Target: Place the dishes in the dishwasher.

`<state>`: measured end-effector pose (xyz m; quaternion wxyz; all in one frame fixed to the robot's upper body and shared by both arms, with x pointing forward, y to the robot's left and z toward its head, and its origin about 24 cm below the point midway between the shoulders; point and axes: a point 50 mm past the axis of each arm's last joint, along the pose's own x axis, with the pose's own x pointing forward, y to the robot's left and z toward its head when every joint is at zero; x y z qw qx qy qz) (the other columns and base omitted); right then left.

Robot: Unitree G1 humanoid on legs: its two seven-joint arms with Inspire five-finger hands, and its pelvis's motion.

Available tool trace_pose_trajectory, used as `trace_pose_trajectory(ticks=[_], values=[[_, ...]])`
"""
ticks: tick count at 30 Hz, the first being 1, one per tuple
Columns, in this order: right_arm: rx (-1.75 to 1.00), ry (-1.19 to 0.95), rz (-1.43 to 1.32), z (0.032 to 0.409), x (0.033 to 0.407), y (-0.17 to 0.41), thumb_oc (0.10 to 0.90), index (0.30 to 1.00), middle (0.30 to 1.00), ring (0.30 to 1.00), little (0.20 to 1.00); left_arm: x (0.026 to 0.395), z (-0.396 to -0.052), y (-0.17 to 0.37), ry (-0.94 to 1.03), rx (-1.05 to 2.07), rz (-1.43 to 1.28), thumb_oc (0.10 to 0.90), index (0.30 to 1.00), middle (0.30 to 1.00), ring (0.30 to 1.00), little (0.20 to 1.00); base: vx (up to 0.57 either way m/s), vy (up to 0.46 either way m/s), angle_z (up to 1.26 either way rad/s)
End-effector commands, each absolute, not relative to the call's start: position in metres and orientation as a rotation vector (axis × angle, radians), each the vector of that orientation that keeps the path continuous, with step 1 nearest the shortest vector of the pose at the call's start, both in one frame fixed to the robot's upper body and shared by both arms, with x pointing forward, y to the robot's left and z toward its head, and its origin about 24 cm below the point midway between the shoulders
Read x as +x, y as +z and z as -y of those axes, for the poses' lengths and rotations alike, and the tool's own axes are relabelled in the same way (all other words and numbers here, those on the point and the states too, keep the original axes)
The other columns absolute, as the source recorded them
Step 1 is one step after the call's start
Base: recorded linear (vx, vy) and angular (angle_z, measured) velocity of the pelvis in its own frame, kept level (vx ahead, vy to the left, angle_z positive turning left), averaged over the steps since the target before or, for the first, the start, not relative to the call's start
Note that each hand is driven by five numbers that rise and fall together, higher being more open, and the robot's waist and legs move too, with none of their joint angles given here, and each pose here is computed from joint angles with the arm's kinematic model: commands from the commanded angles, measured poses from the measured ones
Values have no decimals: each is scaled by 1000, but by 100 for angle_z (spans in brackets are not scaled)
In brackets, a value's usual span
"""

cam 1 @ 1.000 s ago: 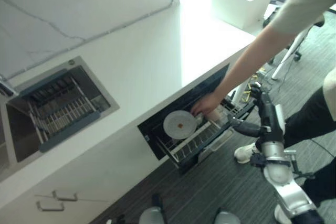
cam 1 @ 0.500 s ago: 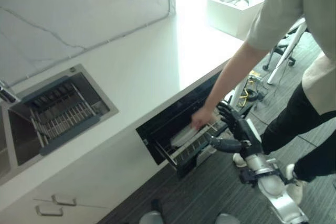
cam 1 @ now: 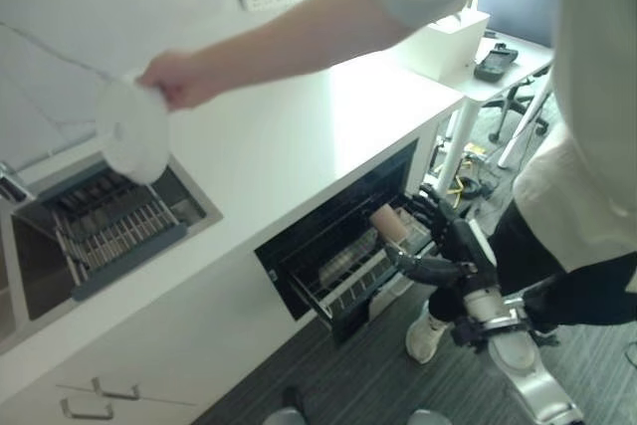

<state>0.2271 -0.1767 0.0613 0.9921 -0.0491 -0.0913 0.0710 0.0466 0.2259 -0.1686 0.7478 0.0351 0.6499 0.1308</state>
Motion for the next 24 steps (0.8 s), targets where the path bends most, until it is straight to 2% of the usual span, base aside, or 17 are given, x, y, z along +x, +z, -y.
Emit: trace_pose_trajectory(ticks=[1,24], values=[[23,197,581,160,232,134,800,900,900,900,900,49,-200,-173,154,42,-1452,800,900,900,900,900,0,0,0],[22,230,644,153,230,139,800,900,900,900,900,46,-196,-174,184,-43,-1422,800,900,900,900,900,-2,1,4]])
